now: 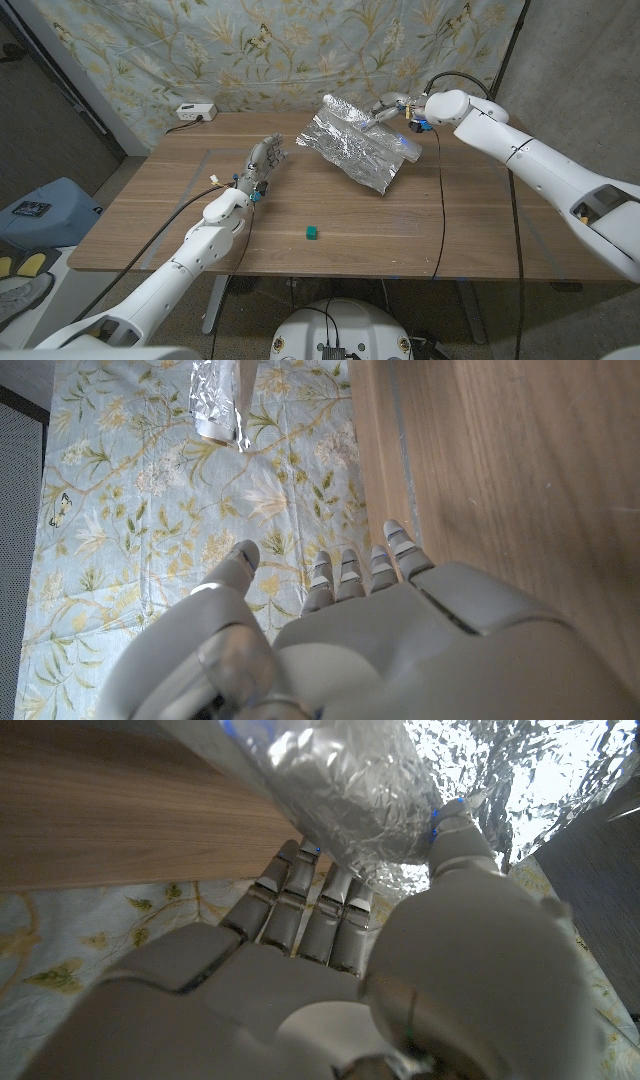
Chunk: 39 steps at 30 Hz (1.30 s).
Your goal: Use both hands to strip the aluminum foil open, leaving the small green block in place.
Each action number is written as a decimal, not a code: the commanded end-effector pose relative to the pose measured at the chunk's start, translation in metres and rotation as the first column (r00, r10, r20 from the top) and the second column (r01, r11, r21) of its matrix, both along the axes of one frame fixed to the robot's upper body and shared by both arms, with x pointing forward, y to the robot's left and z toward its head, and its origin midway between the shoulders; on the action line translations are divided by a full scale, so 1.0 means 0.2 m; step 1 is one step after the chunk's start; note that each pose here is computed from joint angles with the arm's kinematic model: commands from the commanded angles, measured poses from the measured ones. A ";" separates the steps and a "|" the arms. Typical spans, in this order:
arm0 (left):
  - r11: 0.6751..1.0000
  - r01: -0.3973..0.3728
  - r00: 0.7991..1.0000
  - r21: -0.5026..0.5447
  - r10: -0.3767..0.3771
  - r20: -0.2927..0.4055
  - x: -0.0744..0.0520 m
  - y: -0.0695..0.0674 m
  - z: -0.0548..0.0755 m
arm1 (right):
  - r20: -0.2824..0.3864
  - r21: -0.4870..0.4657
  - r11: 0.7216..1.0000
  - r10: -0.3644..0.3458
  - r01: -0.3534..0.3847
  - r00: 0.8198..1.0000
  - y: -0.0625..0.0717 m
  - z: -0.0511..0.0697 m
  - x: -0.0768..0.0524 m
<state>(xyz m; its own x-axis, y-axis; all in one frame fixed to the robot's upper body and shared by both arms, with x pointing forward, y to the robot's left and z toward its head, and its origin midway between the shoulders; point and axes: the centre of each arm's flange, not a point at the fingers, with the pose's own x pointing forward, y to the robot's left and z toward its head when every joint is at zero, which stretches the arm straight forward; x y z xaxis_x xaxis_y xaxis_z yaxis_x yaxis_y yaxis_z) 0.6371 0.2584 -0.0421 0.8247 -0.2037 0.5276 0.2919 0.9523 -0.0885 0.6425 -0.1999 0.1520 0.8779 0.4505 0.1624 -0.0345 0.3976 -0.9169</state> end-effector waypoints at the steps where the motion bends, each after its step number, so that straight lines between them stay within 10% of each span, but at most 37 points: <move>1: 1.000 0.008 1.000 0.024 -0.008 0.004 -0.02 -0.06 0.04 | -0.027 0.087 0.995 -0.037 0.039 0.999 -0.08 -0.02 -0.03; 39: 1.000 0.005 1.000 0.000 -0.005 -0.011 -0.04 -0.10 0.11 | -0.193 0.355 0.934 0.027 0.044 0.981 -0.25 -0.09 0.02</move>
